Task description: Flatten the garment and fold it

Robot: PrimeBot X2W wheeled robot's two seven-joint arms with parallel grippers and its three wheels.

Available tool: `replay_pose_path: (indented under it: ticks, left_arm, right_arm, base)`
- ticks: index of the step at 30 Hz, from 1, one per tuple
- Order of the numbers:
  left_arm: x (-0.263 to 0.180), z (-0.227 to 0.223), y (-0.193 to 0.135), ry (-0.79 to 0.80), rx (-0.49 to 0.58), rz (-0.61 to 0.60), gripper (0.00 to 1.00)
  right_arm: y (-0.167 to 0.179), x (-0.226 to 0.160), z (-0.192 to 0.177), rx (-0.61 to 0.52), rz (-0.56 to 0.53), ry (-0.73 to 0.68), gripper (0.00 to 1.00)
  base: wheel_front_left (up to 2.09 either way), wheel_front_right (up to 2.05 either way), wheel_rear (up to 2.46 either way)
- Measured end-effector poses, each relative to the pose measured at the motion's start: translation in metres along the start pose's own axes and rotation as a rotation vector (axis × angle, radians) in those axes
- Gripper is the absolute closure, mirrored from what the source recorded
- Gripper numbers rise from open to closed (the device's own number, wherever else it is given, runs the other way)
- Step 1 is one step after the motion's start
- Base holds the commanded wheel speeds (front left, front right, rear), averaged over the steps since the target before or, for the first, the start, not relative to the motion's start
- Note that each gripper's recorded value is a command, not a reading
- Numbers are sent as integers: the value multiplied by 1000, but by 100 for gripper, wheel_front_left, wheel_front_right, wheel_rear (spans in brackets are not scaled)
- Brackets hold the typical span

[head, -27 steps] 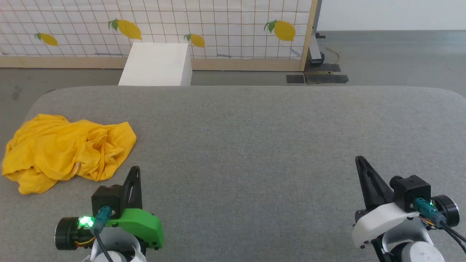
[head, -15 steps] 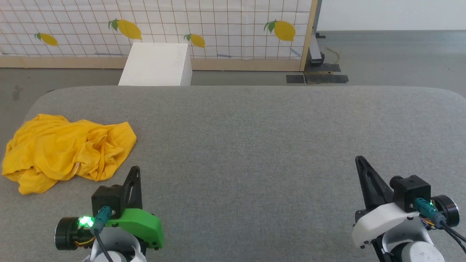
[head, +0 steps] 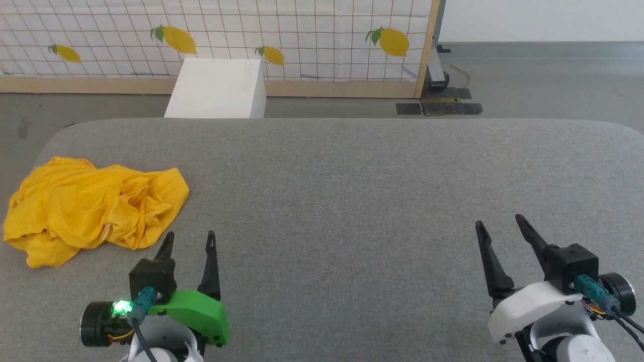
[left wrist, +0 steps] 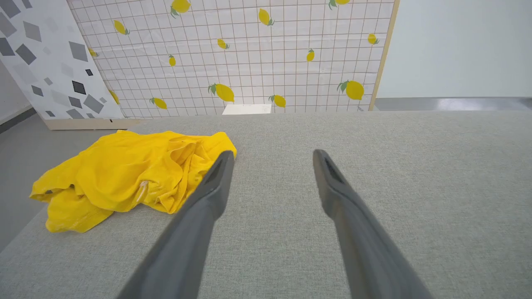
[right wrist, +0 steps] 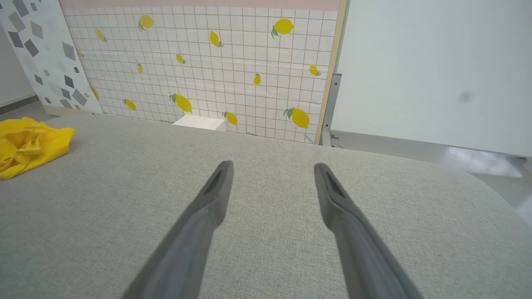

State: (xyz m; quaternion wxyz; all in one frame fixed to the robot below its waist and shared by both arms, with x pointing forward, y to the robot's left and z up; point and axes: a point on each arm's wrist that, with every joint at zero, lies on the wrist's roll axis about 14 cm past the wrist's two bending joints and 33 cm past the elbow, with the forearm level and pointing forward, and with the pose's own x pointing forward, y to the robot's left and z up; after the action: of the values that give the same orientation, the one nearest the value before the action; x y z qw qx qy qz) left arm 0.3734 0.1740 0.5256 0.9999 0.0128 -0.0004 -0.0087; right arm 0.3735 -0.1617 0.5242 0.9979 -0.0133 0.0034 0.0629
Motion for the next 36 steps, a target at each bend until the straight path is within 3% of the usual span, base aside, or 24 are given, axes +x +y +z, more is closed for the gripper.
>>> replay_pose_path:
  ticks: [18, 36]
  left_arm:
    - [-6, -3, 9, -11, -24, 34, 0]
    - [-33, -3, 50, -37, -50, 175, 0]
  right_arm:
    - [1, 4, -5, 34, 5, -6, 0]
    - [36, 21, -12, 66, 108, -6, 0]
  base:
    - [0, 0, 0]
    - [0, 0, 0]
